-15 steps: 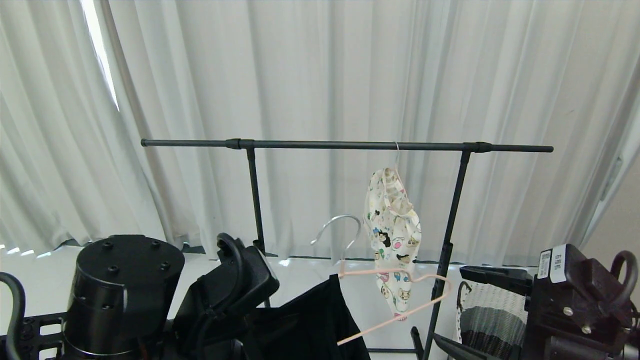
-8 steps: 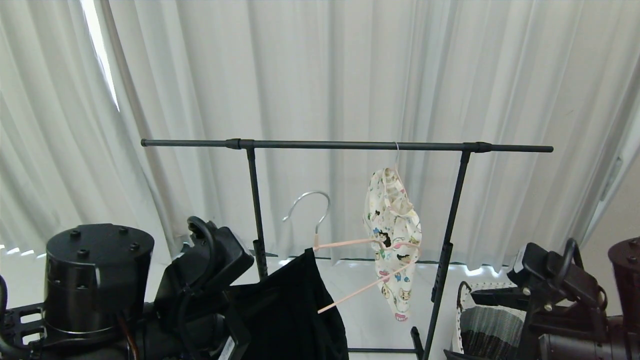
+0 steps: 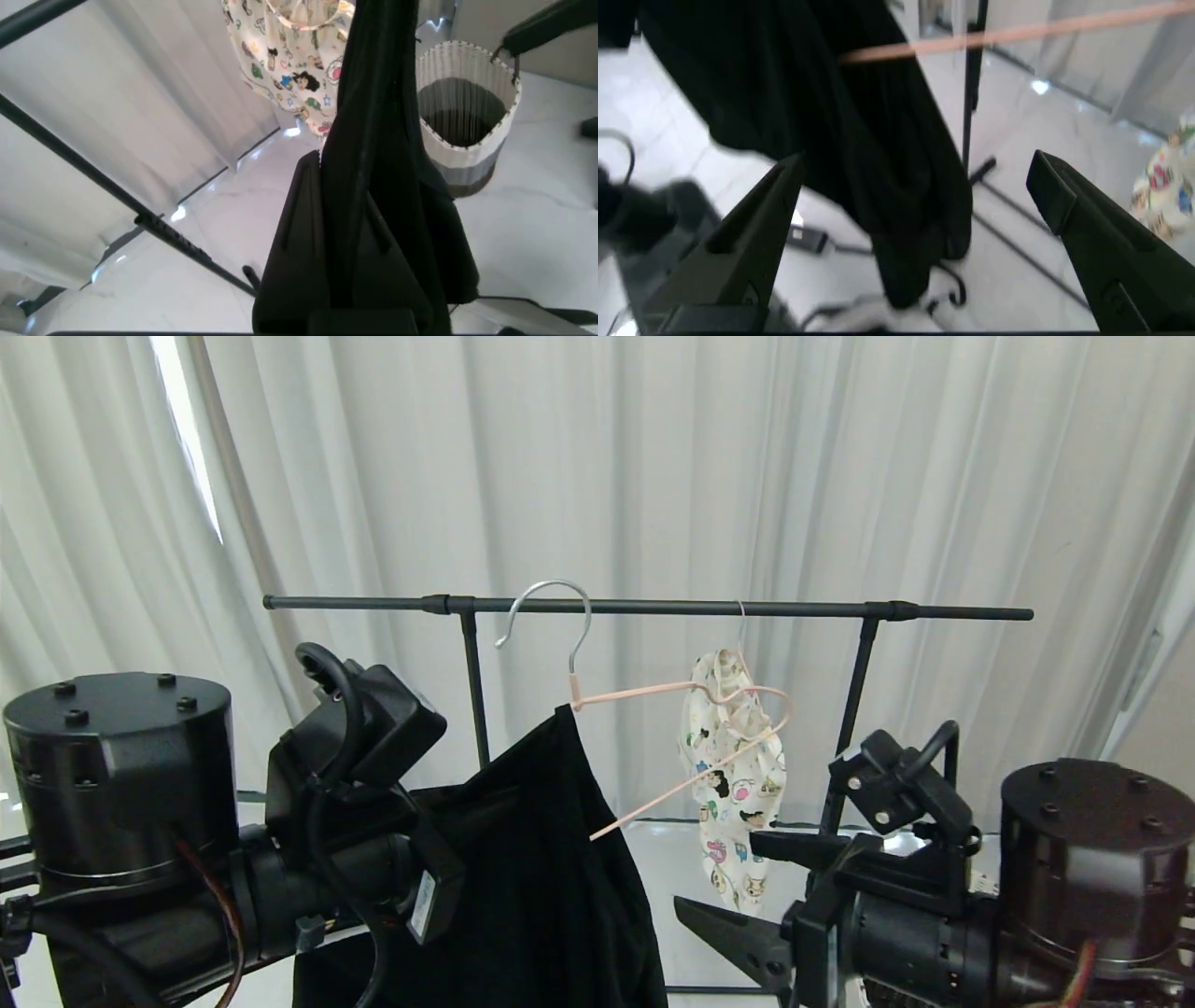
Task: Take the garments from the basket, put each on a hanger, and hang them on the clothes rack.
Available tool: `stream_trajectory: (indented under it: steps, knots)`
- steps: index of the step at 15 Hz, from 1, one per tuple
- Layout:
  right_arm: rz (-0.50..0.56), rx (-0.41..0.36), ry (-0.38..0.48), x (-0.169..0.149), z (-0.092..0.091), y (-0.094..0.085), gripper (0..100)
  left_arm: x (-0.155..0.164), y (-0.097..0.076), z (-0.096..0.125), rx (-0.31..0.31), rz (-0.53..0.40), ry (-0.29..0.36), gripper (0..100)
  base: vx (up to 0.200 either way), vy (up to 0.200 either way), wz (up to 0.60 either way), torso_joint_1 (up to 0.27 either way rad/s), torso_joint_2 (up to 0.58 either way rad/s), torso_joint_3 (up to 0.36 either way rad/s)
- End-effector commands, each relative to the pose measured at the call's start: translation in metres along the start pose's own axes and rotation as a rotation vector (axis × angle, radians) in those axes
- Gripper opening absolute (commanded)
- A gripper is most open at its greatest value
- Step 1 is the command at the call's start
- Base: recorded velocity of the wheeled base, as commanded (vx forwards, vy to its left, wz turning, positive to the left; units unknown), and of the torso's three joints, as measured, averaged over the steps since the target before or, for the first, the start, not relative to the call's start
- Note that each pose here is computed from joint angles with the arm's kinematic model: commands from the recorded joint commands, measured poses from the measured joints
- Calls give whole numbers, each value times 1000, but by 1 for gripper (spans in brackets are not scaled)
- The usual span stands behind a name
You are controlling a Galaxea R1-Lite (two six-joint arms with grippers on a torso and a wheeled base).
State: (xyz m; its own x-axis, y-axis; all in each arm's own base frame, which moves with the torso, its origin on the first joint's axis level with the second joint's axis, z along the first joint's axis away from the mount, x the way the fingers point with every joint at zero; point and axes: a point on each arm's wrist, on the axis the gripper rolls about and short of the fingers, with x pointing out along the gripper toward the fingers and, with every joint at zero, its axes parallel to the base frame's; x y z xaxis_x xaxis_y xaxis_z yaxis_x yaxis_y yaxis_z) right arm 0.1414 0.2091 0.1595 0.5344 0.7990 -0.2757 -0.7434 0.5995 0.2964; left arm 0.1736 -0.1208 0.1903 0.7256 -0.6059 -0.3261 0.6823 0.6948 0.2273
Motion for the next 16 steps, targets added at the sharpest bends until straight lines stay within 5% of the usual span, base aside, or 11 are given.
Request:
stream_trajectory:
  steps: [1, 16]
  knots:
    - [-31, -3, 45, 36, -20, -3, 100, -1, 3, 2, -2, 12, -9, 0, 0, 0, 0, 0, 0, 0]
    - [-142, 67, -61, 76, -3, -4, 100, 1, 2, 9, 4, 0, -32, 0, 0, 0, 0, 0, 0, 0]
